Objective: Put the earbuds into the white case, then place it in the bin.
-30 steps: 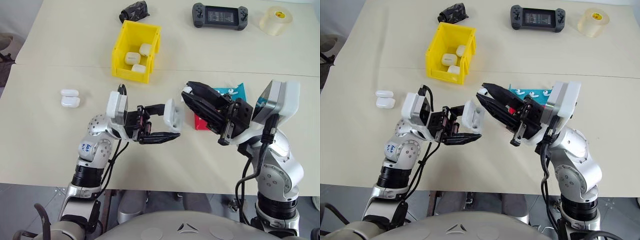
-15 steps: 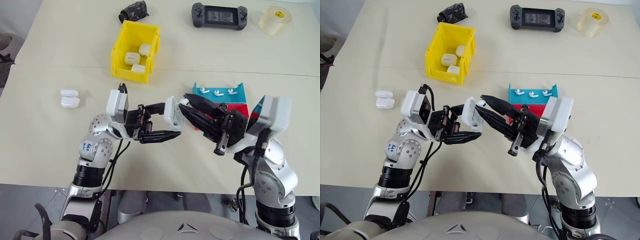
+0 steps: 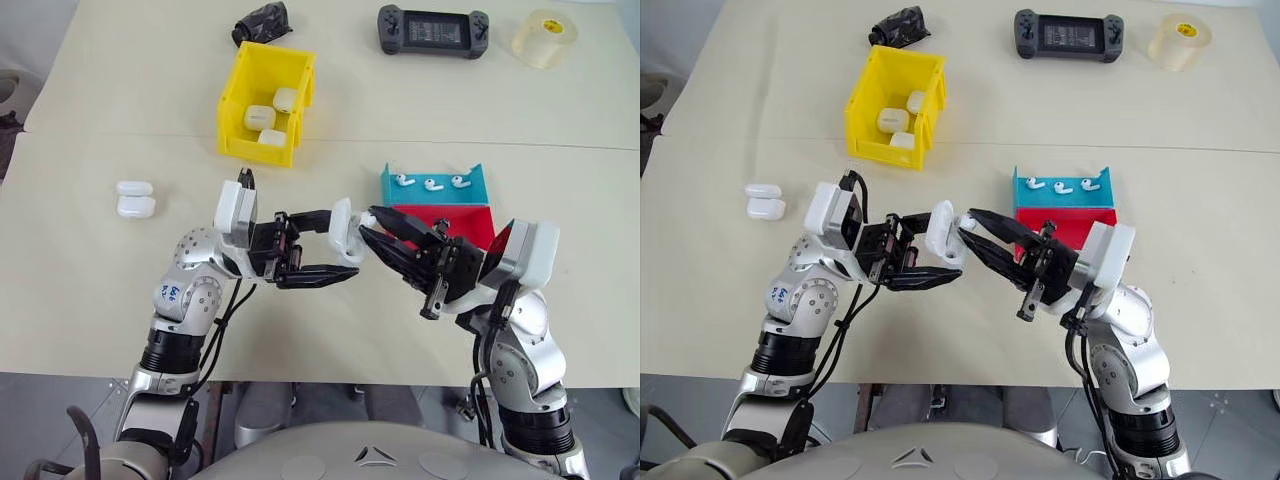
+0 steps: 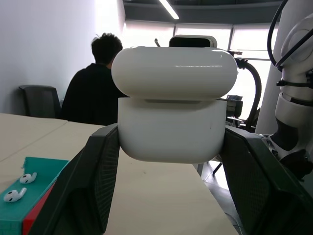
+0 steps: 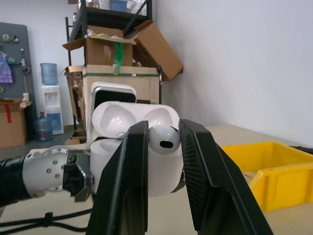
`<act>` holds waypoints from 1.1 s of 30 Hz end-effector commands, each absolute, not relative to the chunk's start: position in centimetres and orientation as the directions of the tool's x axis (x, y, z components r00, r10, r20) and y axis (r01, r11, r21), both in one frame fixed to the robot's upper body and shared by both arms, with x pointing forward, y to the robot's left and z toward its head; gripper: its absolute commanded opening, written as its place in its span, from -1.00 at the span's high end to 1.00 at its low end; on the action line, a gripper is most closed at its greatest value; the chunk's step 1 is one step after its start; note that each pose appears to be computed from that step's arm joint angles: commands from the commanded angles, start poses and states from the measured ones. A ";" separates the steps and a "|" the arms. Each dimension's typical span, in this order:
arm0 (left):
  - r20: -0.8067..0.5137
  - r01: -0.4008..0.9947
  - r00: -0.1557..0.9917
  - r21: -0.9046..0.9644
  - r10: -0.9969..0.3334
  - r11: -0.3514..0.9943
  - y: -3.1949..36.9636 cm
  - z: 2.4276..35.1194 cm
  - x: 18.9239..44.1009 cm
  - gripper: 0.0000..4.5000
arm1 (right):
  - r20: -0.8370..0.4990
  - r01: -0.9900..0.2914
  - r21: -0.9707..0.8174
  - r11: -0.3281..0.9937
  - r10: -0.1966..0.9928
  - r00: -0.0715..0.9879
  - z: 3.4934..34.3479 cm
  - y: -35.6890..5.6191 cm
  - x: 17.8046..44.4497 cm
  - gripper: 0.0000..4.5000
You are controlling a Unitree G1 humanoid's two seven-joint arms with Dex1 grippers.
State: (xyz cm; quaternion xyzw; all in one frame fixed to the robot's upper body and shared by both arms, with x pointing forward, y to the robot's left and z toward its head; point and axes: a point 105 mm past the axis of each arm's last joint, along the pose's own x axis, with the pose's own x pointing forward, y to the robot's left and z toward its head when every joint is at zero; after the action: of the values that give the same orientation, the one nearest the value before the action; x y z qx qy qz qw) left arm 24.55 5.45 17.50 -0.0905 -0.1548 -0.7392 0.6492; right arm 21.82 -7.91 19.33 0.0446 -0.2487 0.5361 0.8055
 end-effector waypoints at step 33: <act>0.373 0.982 -0.018 0.182 -0.927 0.054 6.3 17.6 23.5 -0.23 | -0.106 -0.752 -0.406 0.519 0.791 0.603 19.8 -22.8 28.0 -0.99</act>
State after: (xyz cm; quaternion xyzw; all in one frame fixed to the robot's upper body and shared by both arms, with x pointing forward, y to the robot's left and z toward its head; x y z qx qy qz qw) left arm 24.06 6.36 16.91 -0.0814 -0.1819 -0.6843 0.7014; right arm 27.88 -23.40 19.19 -0.1960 -0.0496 0.4364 0.8767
